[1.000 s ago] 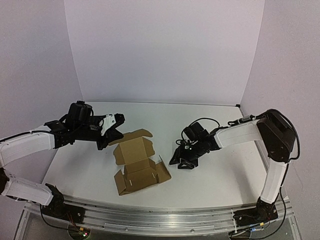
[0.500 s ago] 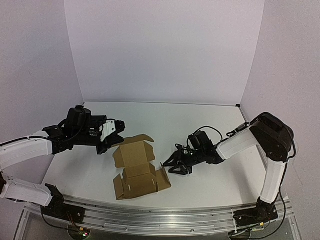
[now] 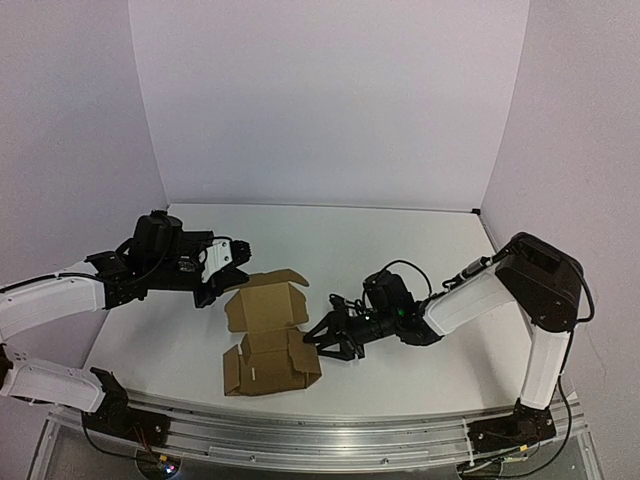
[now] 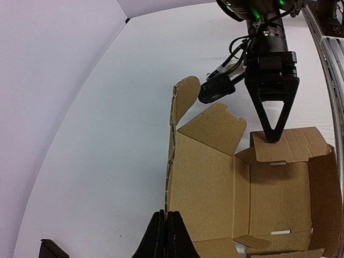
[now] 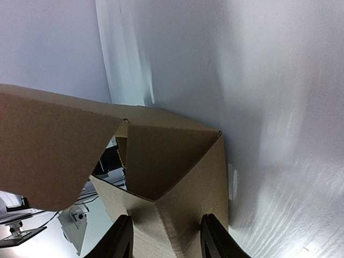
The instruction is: Fold the paper box
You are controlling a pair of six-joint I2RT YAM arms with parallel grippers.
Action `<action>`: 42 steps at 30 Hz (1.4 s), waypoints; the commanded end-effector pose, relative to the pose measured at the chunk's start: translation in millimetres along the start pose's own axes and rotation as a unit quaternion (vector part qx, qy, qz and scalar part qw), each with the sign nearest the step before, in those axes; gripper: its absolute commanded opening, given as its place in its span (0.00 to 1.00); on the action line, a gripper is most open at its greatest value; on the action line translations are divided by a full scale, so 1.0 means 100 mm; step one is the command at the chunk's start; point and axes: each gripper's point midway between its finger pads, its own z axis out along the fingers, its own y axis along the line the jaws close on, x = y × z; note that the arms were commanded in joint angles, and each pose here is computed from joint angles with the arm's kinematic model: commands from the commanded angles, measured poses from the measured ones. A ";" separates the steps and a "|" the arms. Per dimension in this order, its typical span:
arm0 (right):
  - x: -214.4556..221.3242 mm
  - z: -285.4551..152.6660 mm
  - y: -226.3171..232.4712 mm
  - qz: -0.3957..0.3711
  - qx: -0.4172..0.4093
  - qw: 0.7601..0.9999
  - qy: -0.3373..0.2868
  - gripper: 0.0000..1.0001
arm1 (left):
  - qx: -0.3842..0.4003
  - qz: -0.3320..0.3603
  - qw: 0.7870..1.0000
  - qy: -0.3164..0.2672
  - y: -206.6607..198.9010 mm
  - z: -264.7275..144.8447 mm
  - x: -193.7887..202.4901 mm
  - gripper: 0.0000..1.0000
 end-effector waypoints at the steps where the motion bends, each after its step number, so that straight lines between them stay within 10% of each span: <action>1: 0.06 0.07 0.30 -0.028 0.001 0.999 -0.034 0.44 | -0.024 0.008 1.000 -0.017 0.11 -0.02 -0.13 0.00; 16: 0.19 0.12 0.22 -0.120 0.281 0.950 -0.057 0.43 | -0.025 0.000 1.000 -0.012 0.11 -0.01 -0.10 0.00; 31: 0.24 0.17 0.02 -0.146 0.370 0.914 -0.080 0.41 | -0.027 -0.014 1.000 -0.005 0.13 0.02 -0.08 0.00; 42: 0.22 0.22 -0.11 -0.200 0.436 0.867 -0.139 0.19 | -0.021 -0.057 0.998 0.000 0.15 0.02 -0.11 0.00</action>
